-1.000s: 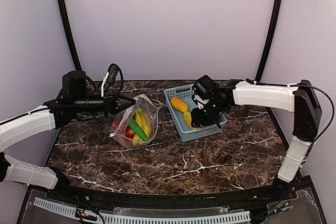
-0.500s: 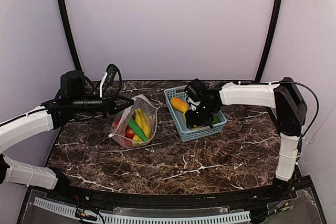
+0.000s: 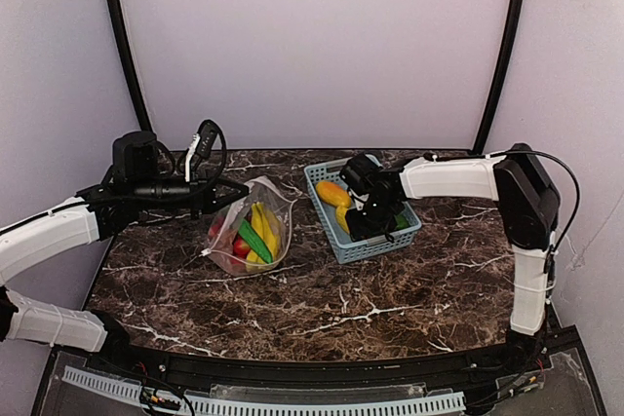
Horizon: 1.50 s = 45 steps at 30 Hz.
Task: Place the food in the zip-top bag and seal the zipper
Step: Pick up the fake fruit from the bin.
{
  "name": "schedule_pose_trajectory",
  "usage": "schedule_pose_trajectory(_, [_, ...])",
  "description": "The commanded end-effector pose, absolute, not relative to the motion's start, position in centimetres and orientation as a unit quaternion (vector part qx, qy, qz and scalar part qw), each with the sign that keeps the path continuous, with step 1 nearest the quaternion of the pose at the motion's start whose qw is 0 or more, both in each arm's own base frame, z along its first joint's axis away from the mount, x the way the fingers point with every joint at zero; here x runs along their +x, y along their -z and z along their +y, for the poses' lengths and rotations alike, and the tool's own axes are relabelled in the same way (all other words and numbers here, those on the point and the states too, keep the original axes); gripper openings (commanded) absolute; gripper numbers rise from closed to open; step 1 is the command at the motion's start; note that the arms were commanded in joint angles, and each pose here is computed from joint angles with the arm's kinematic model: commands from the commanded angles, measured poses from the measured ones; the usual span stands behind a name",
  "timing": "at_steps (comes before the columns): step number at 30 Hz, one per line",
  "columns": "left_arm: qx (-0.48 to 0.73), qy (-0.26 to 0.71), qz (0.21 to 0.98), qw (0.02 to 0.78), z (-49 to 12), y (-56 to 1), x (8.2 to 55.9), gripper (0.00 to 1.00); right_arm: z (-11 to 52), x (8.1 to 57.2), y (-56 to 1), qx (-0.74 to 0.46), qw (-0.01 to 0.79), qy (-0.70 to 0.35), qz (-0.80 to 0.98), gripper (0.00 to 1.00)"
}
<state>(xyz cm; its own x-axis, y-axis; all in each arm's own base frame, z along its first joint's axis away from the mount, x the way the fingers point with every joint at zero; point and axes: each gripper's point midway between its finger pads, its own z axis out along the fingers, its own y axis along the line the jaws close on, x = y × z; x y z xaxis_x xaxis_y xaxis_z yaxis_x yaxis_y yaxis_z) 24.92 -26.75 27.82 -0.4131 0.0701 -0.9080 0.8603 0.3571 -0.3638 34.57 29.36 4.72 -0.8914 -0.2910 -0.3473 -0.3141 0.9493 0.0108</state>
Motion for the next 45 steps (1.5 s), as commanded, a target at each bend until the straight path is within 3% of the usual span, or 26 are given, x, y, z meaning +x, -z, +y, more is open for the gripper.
schedule_pose_trajectory(1, [0.335,0.458,0.703,0.429,-26.6,-27.8,24.9,0.01,30.1,35.9,-4.8,-0.154,0.188,-0.041,0.969,0.52])
schedule_pose_trajectory(10, [0.336,0.449,0.705,0.434,-26.4,-27.8,25.0,0.01,30.6,36.0,-5.6,-0.162,0.192,-0.055,0.966,0.39])
schedule_pose_trajectory(30, [0.331,0.441,0.712,0.435,-26.3,-27.5,25.3,0.01,27.2,33.6,-13.0,-0.139,0.227,-0.051,0.963,0.30])
schedule_pose_trajectory(38, [0.333,0.447,0.706,0.437,-26.4,-27.7,25.1,0.01,30.3,27.8,-22.0,-0.171,0.246,-0.101,0.949,0.30])
schedule_pose_trajectory(45, [0.332,0.457,0.706,0.428,-26.7,-27.5,25.1,0.01,35.0,20.7,-24.9,-0.230,0.206,-0.137,0.941,0.30])
